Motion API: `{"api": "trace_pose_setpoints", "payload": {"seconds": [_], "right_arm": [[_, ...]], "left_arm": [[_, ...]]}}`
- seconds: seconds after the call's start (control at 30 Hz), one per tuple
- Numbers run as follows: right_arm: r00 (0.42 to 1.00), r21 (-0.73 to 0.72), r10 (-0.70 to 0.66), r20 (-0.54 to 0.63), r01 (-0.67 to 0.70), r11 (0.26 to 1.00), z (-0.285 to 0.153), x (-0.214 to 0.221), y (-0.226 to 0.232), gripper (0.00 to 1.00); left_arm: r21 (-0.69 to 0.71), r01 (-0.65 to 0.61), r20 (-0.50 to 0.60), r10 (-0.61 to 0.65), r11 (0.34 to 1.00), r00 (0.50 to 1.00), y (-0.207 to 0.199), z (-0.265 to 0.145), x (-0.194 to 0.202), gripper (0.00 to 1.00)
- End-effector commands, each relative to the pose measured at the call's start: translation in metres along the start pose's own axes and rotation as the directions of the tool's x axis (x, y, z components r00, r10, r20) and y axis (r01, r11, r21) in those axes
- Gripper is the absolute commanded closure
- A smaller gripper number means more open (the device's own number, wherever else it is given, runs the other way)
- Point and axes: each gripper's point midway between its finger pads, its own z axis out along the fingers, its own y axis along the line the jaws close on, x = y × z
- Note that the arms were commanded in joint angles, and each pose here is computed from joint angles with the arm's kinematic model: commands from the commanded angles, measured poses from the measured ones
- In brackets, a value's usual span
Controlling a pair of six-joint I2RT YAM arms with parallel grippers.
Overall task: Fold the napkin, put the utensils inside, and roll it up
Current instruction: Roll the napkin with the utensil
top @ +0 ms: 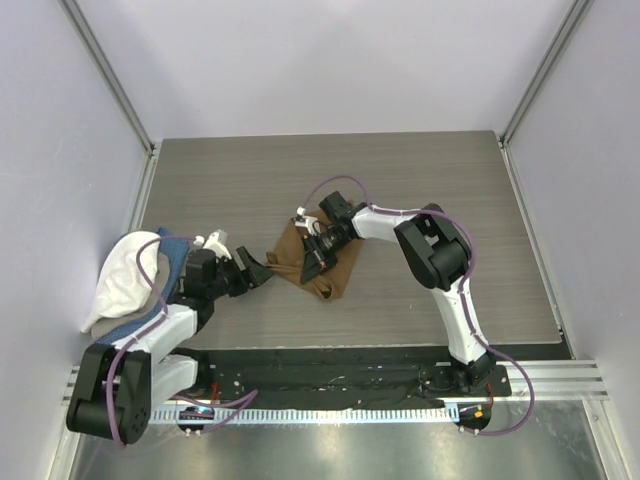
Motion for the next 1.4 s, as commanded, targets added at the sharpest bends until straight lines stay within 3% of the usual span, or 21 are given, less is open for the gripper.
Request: {"api": "trace_pose_setpoints", "payload": {"seconds": [0.0,1.03,1.23,1.37], "right_arm": [[0.998,0.083,0.057,-0.019,-0.055,0.995,0.007,0.008,-0.028,0.99],[0.990,0.070,0.137,-0.038,-0.134,0.989,0.006,0.017,-0.049,0.99],[0.987,0.067,0.153,-0.044,-0.150,0.986,0.005,0.019,-0.052,0.99],[0.986,0.068,0.160,-0.047,-0.157,0.985,0.005,0.021,-0.054,0.99]], "left_arm": [[0.078,-0.077,0.042,0.074,0.994,0.996,-0.023,0.008,-0.021,0.30],[0.071,-0.143,0.022,0.142,0.987,0.990,-0.016,0.069,-0.039,0.36],[0.072,-0.138,0.006,0.138,0.988,0.990,-0.013,0.077,-0.036,0.43],[0.080,-0.128,-0.008,0.129,0.989,0.992,-0.012,0.079,-0.033,0.53]]}}
